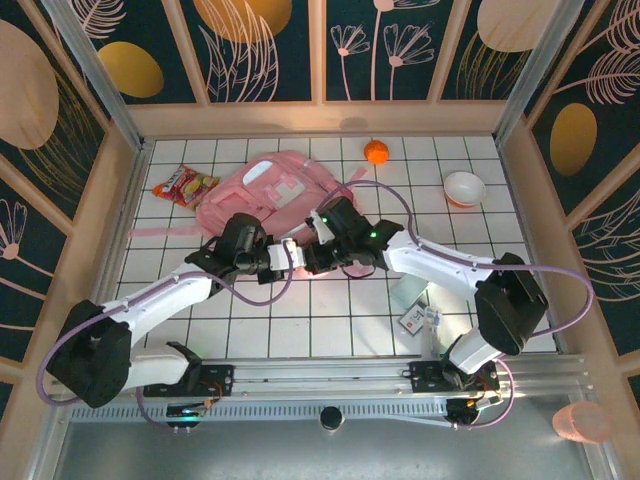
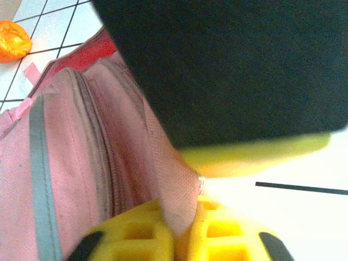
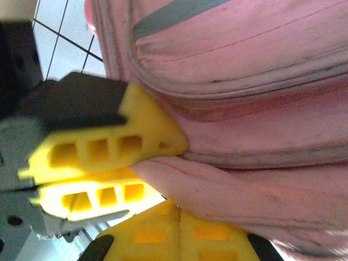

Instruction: Pack the student bag

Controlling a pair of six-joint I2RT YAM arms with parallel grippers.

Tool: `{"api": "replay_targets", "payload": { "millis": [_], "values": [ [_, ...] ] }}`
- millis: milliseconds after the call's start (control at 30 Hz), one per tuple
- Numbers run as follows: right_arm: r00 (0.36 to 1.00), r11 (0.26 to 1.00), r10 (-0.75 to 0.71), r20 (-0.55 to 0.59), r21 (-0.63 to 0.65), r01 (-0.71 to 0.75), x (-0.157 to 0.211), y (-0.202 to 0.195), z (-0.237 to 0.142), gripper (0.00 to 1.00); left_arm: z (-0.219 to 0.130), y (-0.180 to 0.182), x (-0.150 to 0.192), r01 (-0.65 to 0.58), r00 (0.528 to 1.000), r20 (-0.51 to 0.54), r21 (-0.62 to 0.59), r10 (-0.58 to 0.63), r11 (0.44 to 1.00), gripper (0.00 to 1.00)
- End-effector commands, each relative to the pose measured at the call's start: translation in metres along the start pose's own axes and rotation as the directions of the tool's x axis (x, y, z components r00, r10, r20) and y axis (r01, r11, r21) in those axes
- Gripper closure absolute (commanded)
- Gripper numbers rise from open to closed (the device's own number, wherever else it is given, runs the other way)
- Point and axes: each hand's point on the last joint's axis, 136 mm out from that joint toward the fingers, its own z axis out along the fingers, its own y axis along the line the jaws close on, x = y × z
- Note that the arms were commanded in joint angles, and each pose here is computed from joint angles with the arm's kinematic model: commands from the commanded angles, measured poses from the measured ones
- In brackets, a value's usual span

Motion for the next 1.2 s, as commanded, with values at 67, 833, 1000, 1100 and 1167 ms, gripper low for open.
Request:
{"api": "replay_targets", "payload": {
  "millis": [67,833,1000,1100,1167],
  "values": [
    [1.0,0.998,0.011,0.028,0.054,-0.012,-0.001,-0.026,-0.028,1.0,-0.012,0.002,0.021,-0.024,0.996,-0.081,-0.009,0.024,1.0,1.0],
    [0.998,0.999,0.002,0.064,-0.046,0.001,-0.001,-0.019,-0.025,1.0,-0.059,0.002,-0.012,0.19,0.982,0.019,-0.007,-0.19,0.982,0.33],
    [0.997,0.997,0.006,0.071,-0.074,-0.001,0.001,-0.004,-0.027,1.0,-0.022,-0.017,-0.04,0.185,0.982,0.047,0.0,-0.185,0.983,0.24],
    [0.997,0.997,0.003,0.076,-0.075,0.003,0.002,-0.002,-0.032,1.0,-0.003,-0.019,-0.038,0.184,0.983,0.022,-0.022,-0.183,0.983,0.3],
    [0.997,0.997,-0.003,0.075,-0.071,0.008,0.003,-0.002,-0.034,1.0,0.006,-0.017,-0.029,0.186,0.982,-0.012,-0.042,-0.187,0.982,0.38]
  ]
}}
